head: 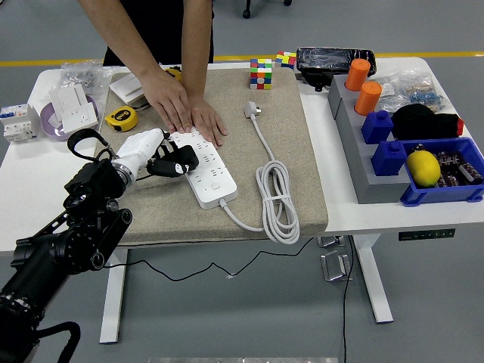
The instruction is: Pick up the plug,place it near the board,insert it into the board,press the button
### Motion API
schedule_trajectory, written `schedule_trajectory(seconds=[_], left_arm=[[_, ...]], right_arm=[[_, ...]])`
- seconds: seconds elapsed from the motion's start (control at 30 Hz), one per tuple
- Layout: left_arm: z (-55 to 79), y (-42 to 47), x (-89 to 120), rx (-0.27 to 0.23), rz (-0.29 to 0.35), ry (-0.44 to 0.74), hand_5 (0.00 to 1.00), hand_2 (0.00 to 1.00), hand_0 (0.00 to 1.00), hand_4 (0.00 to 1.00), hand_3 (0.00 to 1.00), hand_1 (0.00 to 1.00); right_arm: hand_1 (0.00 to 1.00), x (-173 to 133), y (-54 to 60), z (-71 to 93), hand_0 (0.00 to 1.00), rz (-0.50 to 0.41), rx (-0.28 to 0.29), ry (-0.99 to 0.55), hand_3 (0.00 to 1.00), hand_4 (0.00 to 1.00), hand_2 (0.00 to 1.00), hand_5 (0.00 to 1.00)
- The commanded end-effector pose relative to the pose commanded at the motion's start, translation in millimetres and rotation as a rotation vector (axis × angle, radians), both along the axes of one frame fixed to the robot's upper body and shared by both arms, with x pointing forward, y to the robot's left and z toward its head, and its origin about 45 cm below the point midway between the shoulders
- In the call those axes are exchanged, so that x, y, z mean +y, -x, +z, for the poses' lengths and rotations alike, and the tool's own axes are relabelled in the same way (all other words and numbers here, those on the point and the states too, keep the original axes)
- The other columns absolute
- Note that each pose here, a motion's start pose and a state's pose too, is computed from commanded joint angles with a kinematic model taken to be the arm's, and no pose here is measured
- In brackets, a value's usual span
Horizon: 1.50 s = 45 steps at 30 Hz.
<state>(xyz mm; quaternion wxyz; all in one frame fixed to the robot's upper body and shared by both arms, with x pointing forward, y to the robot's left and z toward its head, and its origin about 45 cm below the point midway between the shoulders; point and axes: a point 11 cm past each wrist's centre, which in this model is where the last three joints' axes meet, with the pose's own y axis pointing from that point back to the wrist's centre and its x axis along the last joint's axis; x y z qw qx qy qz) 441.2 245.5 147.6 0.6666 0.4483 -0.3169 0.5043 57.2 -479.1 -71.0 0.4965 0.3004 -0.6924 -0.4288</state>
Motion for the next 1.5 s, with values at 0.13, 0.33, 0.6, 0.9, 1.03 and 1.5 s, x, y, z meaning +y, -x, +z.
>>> schedule_trajectory(seconds=[0.13, 0.33, 0.6, 0.9, 1.03, 1.5], left_arm=[[1.5, 0.1, 1.0, -0.009, 0.004, 0.006, 0.215, 0.329, 0.444, 0.557, 0.366, 0.349], [2.3, 0.4, 2.1, -0.017, 0.007, 0.011, 0.214, 0.33, 0.444, 0.557, 0.366, 0.349], [2.5, 1.4, 3.2, -0.021, 0.007, 0.014, 0.213, 0.328, 0.445, 0.557, 0.365, 0.348], [22.3, 1.7, 6.2, -0.074, 0.005, 0.026, 0.212, 0.328, 0.449, 0.56, 0.365, 0.349], [40.0, 3.8, 14.8, -0.125, 0.016, 0.037, 0.212, 0.328, 0.449, 0.56, 0.365, 0.349], [31.4, 27.0, 68.9, -0.147, 0.127, 0.04, 0.217, 0.331, 0.453, 0.569, 0.369, 0.375]], right_arm=[[0.862, 0.6, 0.3, -0.3, 0.998, 0.001, 0.001, 0.0, 0.811, 0.998, 0.793, 0.998], [0.862, 0.0, 1.0, -0.1, 0.998, 0.0, 0.004, 0.002, 0.811, 0.998, 0.793, 0.998], [0.862, -0.4, 3.8, -0.3, 0.998, 0.001, 0.012, 0.005, 0.811, 0.998, 0.793, 0.998], [0.862, 0.5, 5.5, -0.9, 0.998, -0.002, 0.015, 0.003, 0.811, 0.998, 0.793, 0.998], [0.862, 1.2, 7.3, -1.5, 0.998, -0.005, 0.018, 0.002, 0.811, 0.998, 0.793, 0.998], [0.862, 1.9, 7.2, -1.9, 0.998, -0.016, 0.012, -0.001, 0.81, 0.998, 0.793, 0.998]])
